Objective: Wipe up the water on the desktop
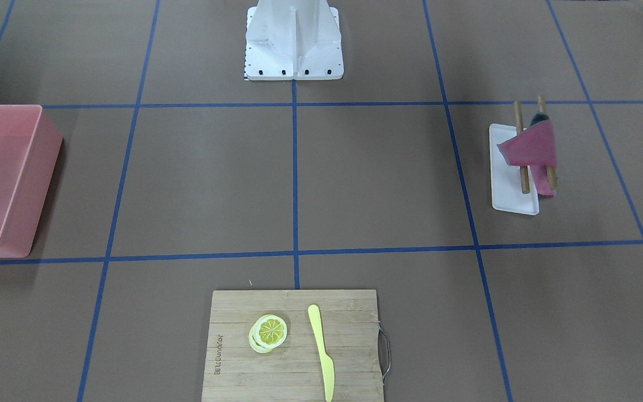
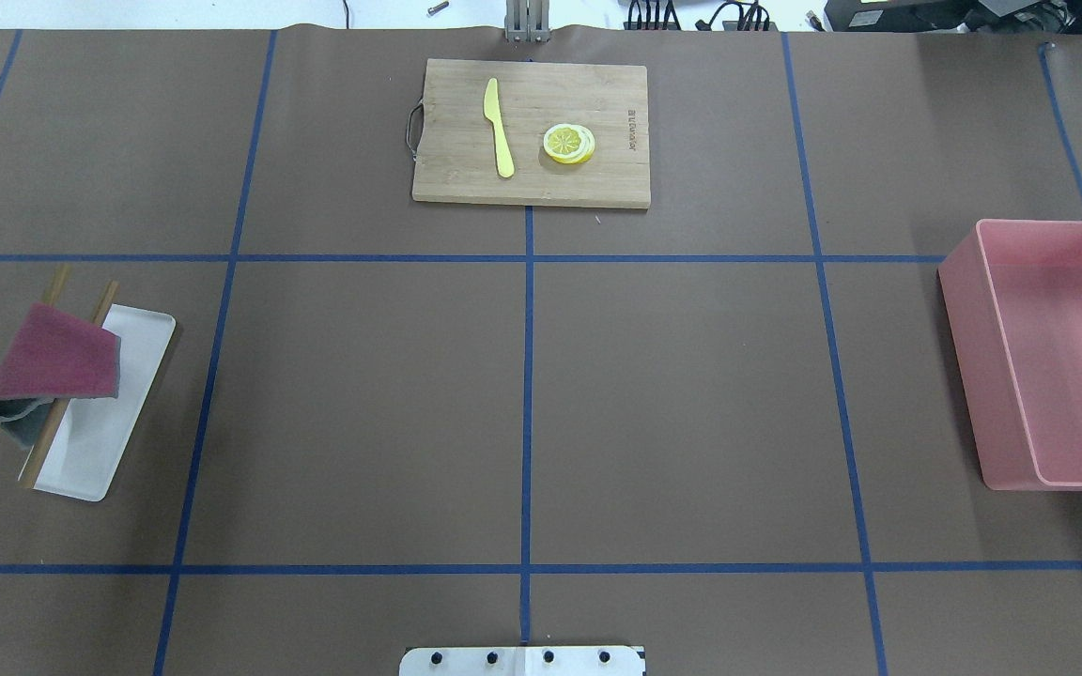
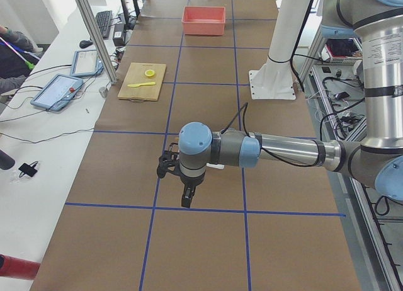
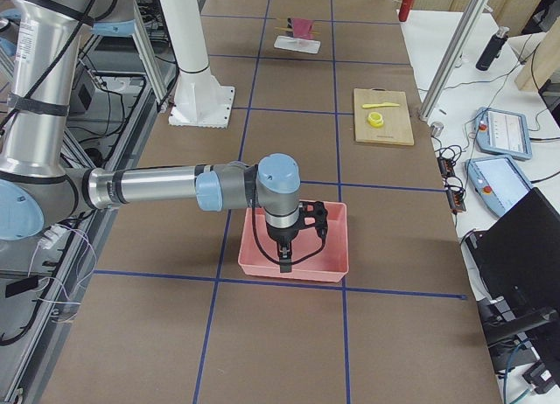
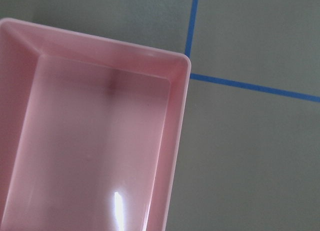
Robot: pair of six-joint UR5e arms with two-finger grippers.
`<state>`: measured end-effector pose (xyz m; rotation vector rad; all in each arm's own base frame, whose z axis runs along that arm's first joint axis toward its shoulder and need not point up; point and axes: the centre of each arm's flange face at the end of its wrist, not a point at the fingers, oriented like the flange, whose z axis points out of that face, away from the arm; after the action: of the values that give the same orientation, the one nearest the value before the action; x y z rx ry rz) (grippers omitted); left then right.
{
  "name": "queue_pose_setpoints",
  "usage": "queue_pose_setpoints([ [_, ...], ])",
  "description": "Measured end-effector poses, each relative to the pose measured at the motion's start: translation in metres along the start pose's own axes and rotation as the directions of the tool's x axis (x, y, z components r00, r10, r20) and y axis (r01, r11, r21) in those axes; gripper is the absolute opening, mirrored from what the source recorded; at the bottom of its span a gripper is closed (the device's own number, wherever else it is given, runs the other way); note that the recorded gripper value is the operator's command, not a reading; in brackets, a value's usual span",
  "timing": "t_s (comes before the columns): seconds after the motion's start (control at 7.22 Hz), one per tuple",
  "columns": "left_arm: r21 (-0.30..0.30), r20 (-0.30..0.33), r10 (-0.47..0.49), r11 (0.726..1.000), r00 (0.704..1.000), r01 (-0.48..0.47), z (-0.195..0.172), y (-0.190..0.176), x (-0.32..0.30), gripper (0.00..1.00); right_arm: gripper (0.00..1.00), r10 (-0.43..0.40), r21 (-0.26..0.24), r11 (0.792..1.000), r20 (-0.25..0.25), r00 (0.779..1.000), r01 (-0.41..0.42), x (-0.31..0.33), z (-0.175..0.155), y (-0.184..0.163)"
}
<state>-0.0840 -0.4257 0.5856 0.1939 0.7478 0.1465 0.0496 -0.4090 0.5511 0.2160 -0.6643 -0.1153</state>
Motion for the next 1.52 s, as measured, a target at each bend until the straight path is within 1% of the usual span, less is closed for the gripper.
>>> queue_pose_setpoints([
  [0.14,0.035,0.005,0.024,0.999,1.000,-0.024,-0.014,-0.017,0.007,0.99,1.00,-0.031,0.045,0.999,0.006,0.999,0.031,-0.009,-0.011,-0.008],
  [0.28,0.069,0.010,0.054,0.996,0.999,-0.054,-0.021,-0.032,0.012,0.99,1.00,-0.048,0.062,0.997,0.023,0.999,0.046,-0.012,-0.013,-0.009],
  [0.42,0.119,0.018,0.103,0.987,0.994,-0.105,-0.025,-0.046,0.013,0.98,1.00,-0.057,0.065,0.996,0.037,0.998,0.055,-0.012,-0.012,-0.007],
  [0.55,0.172,0.019,0.156,0.973,0.988,-0.157,-0.026,-0.056,0.014,0.99,1.00,-0.057,0.068,0.996,0.048,0.997,0.054,-0.013,-0.012,-0.007],
  [0.69,0.209,0.009,0.192,0.959,0.981,-0.190,-0.025,-0.061,0.018,0.99,1.00,-0.051,0.072,0.996,0.055,0.997,0.047,-0.018,-0.014,-0.010],
  [0.83,0.220,-0.022,0.215,0.954,0.976,-0.205,-0.017,-0.069,0.035,0.99,1.00,-0.027,0.071,0.997,0.066,0.997,0.023,-0.026,-0.013,-0.016],
  [0.97,0.204,-0.076,0.211,0.960,0.974,-0.192,0.003,-0.078,0.066,1.00,1.00,0.018,0.067,0.997,0.084,0.996,-0.024,-0.045,-0.010,-0.028],
  [1.11,0.187,-0.124,0.181,0.970,0.976,-0.156,0.025,-0.080,0.096,0.99,1.00,0.065,0.062,0.996,0.099,0.993,-0.071,-0.068,-0.006,-0.040],
  [1.39,0.141,-0.204,0.105,0.987,0.973,-0.077,0.061,-0.074,0.145,0.98,1.00,0.123,0.070,0.989,0.104,0.987,-0.130,-0.102,0.007,-0.050],
  [1.52,0.113,-0.245,0.081,0.992,0.966,-0.054,0.080,-0.070,0.173,0.85,1.00,0.130,0.073,0.988,0.104,0.986,-0.138,-0.109,0.011,-0.051],
])
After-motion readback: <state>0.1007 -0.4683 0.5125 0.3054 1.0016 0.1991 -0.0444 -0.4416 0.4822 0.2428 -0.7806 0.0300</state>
